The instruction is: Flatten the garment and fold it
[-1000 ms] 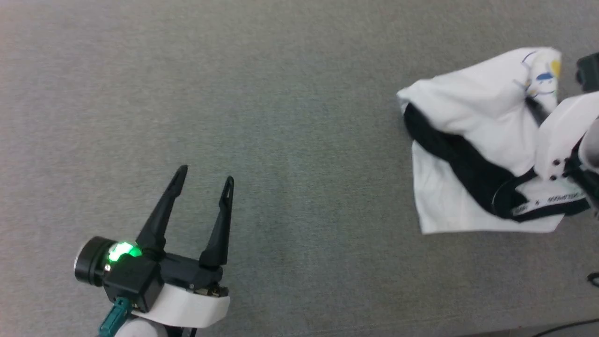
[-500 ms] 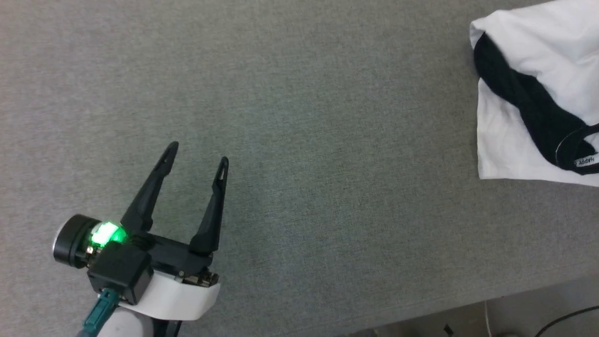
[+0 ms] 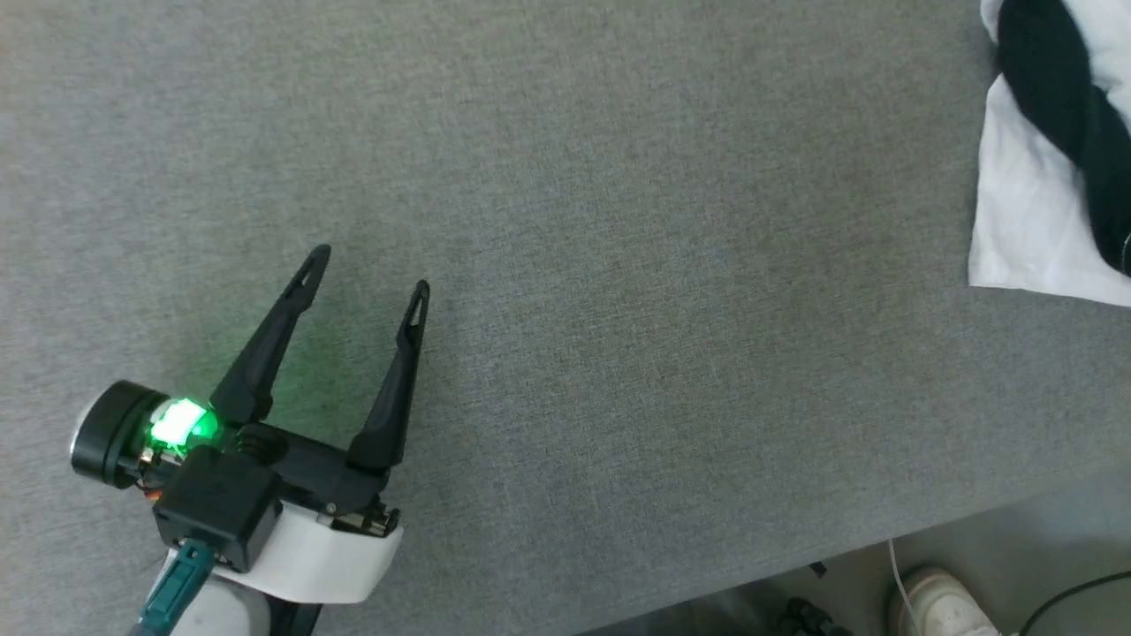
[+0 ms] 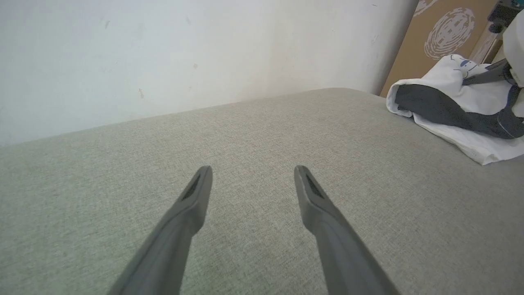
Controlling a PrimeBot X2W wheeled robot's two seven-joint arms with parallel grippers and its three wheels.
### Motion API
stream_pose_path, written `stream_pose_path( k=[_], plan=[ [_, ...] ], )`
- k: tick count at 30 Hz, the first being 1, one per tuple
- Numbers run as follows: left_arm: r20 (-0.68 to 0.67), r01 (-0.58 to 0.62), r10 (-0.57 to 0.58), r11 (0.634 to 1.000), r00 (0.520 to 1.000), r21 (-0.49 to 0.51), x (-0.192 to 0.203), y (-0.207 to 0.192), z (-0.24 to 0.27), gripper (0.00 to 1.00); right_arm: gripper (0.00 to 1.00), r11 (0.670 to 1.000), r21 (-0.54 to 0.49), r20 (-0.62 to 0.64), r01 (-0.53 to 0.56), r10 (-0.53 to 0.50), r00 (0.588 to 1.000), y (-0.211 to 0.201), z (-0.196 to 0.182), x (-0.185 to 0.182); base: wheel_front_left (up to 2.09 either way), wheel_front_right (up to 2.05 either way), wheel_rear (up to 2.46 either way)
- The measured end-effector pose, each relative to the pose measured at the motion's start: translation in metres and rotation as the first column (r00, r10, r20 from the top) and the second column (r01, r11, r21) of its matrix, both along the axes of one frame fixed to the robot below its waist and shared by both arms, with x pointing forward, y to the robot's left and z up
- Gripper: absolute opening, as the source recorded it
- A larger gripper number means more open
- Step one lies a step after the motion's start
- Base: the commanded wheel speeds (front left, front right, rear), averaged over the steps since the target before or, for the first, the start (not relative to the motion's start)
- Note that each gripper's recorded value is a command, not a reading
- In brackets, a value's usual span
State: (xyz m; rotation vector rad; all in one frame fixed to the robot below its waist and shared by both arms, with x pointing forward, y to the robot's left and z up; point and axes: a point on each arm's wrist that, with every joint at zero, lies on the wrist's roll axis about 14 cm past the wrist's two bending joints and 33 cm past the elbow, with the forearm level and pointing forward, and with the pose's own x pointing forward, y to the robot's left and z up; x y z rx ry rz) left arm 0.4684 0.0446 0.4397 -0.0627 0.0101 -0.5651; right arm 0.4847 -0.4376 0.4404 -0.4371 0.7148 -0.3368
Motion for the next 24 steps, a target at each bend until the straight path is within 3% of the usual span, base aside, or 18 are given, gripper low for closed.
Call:
stream_pose_path(
  k=[6,8,9,10,19,24],
  plan=[
    [-0.019,0.014,-0.014,1.000,1.000,0.004,0.005,-0.003,-0.011,1.00,0.00,1.000,-0.009,-0.025,0.013,-0.013,1.000,-0.005,-0.019,0.002,0.00,0.00,0.00],
    [-0.020,0.017,-0.017,1.000,1.000,0.004,0.006,-0.004,-0.012,1.00,0.36,1.000,-0.016,-0.031,0.017,-0.017,0.999,-0.008,-0.022,0.003,0.00,0.00,0.00],
    [-0.020,0.017,-0.017,1.000,1.000,0.004,0.006,-0.004,-0.012,1.00,0.83,1.000,-0.016,-0.031,0.017,-0.017,0.999,-0.008,-0.022,0.003,0.00,0.00,0.00],
    [-0.020,0.018,-0.017,1.000,1.000,0.004,0.006,-0.004,-0.012,1.00,1.00,1.000,-0.019,-0.029,0.019,-0.019,0.999,-0.009,-0.022,0.003,0.00,0.00,0.00],
    [0.008,0.016,-0.016,1.000,1.000,0.000,0.003,-0.005,0.001,1.00,1.00,0.999,-0.031,0.020,0.045,-0.044,0.999,-0.019,-0.004,0.002,0.00,0.00,0.00],
    [0.028,-0.011,0.012,1.000,1.000,-0.012,-0.001,-0.001,0.013,1.00,1.00,0.998,0.009,0.163,0.055,-0.056,0.985,-0.019,0.026,0.007,0.00,0.00,0.00]
  ],
)
